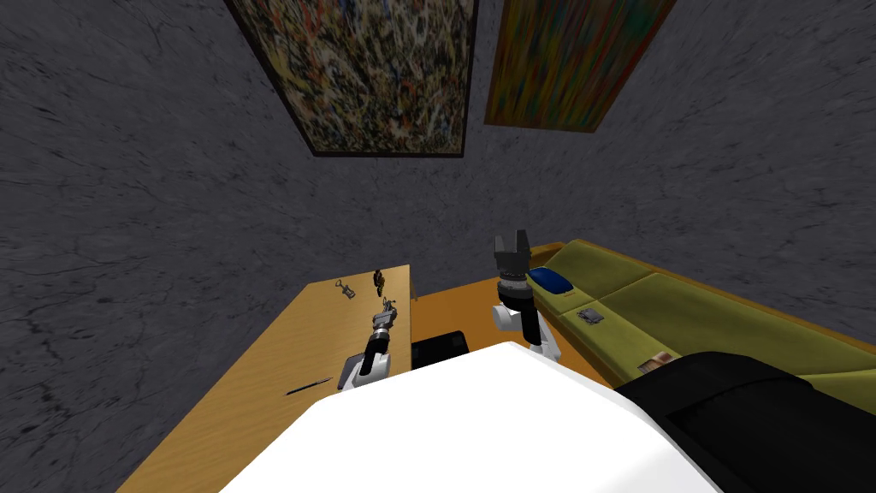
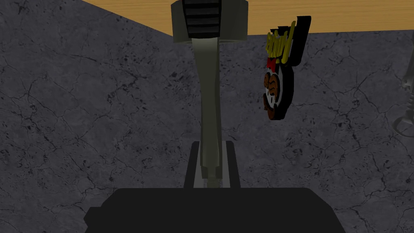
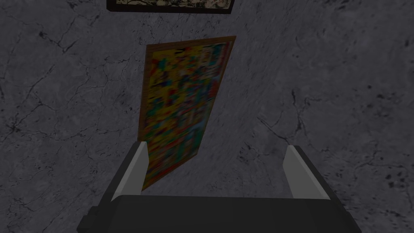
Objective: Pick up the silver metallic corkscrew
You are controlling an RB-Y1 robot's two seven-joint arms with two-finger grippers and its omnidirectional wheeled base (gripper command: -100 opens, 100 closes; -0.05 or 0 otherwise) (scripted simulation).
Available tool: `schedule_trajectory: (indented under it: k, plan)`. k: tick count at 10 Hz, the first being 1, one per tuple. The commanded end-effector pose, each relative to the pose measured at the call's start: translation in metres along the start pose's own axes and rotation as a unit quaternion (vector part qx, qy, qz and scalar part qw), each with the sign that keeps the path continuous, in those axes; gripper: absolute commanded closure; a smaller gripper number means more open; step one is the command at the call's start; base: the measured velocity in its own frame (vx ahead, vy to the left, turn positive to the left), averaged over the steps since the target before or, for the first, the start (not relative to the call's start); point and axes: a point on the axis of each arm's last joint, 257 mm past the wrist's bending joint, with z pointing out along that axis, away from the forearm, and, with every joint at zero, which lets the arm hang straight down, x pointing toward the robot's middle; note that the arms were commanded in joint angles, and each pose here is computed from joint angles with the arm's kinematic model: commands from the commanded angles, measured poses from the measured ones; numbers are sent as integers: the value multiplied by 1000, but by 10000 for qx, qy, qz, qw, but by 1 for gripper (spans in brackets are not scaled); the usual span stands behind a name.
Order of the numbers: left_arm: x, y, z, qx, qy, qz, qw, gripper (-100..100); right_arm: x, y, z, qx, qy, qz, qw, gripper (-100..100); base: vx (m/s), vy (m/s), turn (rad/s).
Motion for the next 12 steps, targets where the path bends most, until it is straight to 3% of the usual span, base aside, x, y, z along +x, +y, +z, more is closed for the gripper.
schedule_trajectory:
  k: [1,3,4,5,6,7,8,9,11,12]
  plan:
    - [0,0,0,0,0,0,10000,100,0,0,0,0,0,0,10000,0,0,0,0]
    - [0,0,0,-2,1,1,10000,100,0,0,0,0,0,0,10000,0,0,0,0]
    - [0,0,0,-2,1,2,10000,0,0,0,0,0,0,0,10000,0,0,0,0]
    - [11,15,-9,73,24,30,10000,100,0,0,0,0,0,0,10000,0,108,-63,117]
    - [9,14,-9,79,-20,29,10000,100,0,0,0,1,-1,0,10000,0,129,-119,115]
    - [20,27,-19,149,48,32,9999,100,0,0,0,1,-1,0,10000,0,159,-162,159]
    - [17,30,-21,164,-41,65,9998,100,0,0,0,1,-1,0,10000,0,97,-127,79]
    - [26,43,-30,233,33,70,9997,100,0,0,0,0,-1,1,10000,0,99,-123,132]
    - [23,47,-33,260,-81,97,9996,100,0,0,0,0,-1,1,10000,0,54,-80,30]
    - [35,64,-45,325,26,109,9994,100,0,0,0,0,0,0,10000,0,57,-86,89]
